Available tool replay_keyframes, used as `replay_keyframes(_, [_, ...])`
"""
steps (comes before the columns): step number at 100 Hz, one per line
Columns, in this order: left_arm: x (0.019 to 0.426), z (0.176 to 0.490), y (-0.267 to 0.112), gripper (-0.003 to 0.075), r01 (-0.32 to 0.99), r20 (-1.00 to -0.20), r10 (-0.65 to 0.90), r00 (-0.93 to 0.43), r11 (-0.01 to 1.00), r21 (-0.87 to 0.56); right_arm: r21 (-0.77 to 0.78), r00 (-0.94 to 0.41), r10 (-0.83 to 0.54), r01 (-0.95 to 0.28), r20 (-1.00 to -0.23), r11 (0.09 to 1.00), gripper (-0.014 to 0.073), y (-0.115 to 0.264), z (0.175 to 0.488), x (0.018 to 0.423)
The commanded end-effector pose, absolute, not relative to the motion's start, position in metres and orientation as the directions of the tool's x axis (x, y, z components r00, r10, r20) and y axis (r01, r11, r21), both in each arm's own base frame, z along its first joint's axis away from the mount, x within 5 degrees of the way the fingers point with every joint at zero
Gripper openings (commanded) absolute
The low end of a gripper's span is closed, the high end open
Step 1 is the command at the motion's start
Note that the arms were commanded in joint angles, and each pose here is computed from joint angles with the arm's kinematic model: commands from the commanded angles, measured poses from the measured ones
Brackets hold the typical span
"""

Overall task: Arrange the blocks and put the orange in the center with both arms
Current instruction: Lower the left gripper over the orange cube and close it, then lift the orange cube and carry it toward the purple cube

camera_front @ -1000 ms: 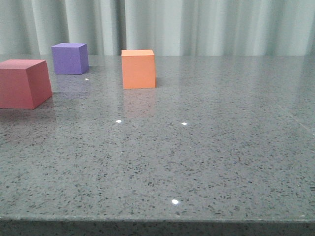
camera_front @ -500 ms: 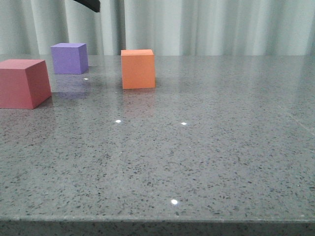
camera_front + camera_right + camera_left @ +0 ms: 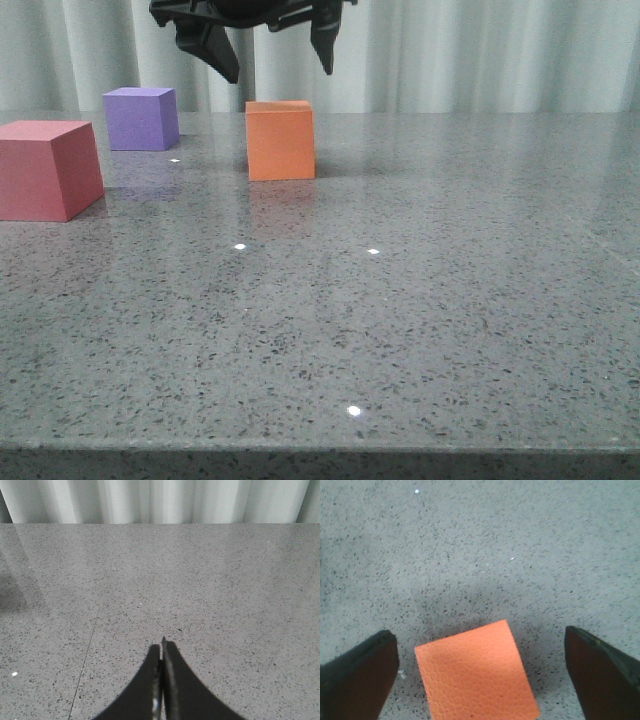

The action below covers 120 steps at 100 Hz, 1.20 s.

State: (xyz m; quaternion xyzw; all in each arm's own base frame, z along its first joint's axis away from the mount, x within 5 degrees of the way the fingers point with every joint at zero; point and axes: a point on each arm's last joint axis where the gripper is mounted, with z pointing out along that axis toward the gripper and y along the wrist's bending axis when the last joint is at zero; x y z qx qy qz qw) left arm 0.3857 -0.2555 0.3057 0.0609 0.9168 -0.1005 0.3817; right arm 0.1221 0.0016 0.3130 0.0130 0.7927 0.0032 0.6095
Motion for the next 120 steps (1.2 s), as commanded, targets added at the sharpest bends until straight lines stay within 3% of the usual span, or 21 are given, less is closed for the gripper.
replay_keyframes(1, [0.381,0.339,-0.256,0.0638,0.216,-0.781,-0.001,-0.624,0.961,-0.174,0.003,-0.155,0.003,-0.001,-0.988,1.0,-0.011,0.002,0.329,0.123])
replay_keyframes(48, [0.391,0.303,-0.262,0.0627,0.189,-0.72,0.034,-0.693,0.973,-0.136,0.003,-0.155,0.003,-0.001,-0.988,1.0,-0.011,0.002,0.329,0.123])
replay_keyframes(55, [0.391,0.302,-0.261,0.0573,0.183,-0.713,0.036,-0.701,0.974,-0.13,0.003,-0.155,0.003,-0.001,-0.988,1.0,-0.011,0.002,0.329,0.123])
replay_keyframes(74, [0.39,0.302,-0.261,0.0267,0.18,-0.707,0.039,-0.706,0.976,-0.126,0.003,-0.155,0.003,-0.001,-0.988,1.0,-0.011,0.002,0.329,0.123])
replay_keyframes(86, [0.388,0.302,-0.263,0.014,0.184,-0.705,0.045,-0.708,0.975,-0.122,0.003,-0.155,0.003,-0.001,-0.988,1.0,-0.011,0.002,0.329,0.123])
replay_keyframes(101, [0.382,0.313,-0.259,0.0102,0.177,-0.706,0.04,-0.707,0.977,-0.122,0.003,-0.155,0.003,-0.001,-0.988,1.0,-0.011,0.002,0.329,0.123])
replay_keyframes(120, [0.371,0.352,-0.242,0.0102,0.222,-0.762,0.082,-0.642,0.971,-0.083,0.003,-0.155,0.003,-0.001,-0.988,1.0,-0.011,0.002,0.329,0.123])
